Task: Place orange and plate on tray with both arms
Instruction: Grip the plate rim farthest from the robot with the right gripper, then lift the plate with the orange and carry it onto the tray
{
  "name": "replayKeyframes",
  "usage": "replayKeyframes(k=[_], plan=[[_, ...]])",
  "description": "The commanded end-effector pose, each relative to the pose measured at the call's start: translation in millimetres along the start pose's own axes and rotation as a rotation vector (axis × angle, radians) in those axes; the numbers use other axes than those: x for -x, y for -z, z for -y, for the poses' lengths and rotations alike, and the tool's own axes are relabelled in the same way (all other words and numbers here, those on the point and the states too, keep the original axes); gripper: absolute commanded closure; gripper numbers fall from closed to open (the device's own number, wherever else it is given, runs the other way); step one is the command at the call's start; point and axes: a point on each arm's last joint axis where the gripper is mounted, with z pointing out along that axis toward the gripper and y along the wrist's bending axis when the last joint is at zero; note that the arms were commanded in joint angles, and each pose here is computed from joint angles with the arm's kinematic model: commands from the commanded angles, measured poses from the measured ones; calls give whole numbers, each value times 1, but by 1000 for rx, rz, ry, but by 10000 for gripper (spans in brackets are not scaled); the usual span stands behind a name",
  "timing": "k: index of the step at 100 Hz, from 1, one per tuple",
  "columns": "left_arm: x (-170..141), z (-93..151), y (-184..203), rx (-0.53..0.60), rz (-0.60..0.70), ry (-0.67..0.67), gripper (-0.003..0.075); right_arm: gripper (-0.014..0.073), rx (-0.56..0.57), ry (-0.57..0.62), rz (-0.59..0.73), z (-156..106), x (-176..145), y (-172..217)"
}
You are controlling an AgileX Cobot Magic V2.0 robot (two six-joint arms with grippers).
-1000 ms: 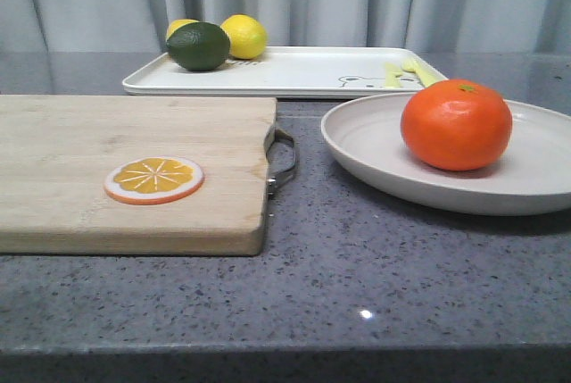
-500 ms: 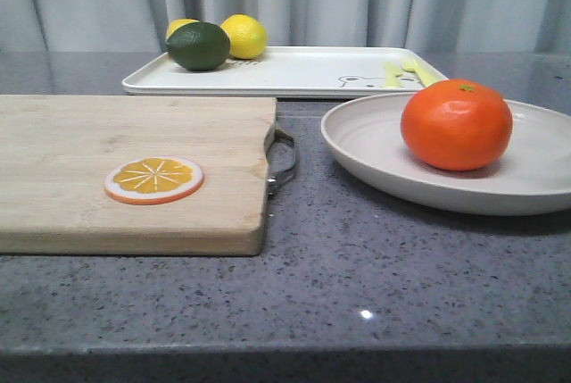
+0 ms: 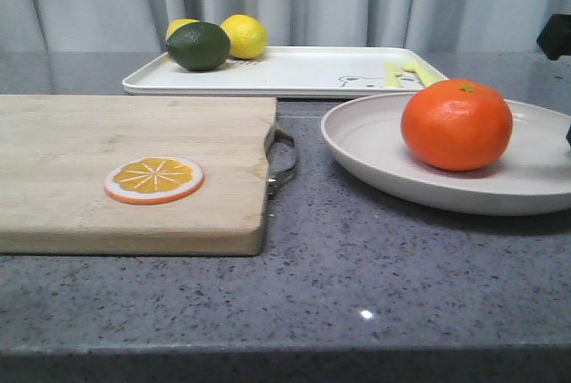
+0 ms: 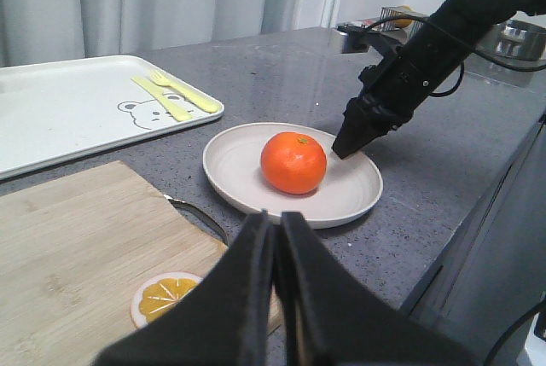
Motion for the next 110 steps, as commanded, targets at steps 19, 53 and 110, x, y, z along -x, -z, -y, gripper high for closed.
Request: replayKeyframes(k=[19,53,110], plan=[[16,1,2,5,102,9,740,599,20,-5,77,-4,11,12],[16,1,2,5,102,9,740,664,44,-64,82,-6,16,16],[16,1,2,4,102,14,740,662,156,-92,210,-32,99,43]])
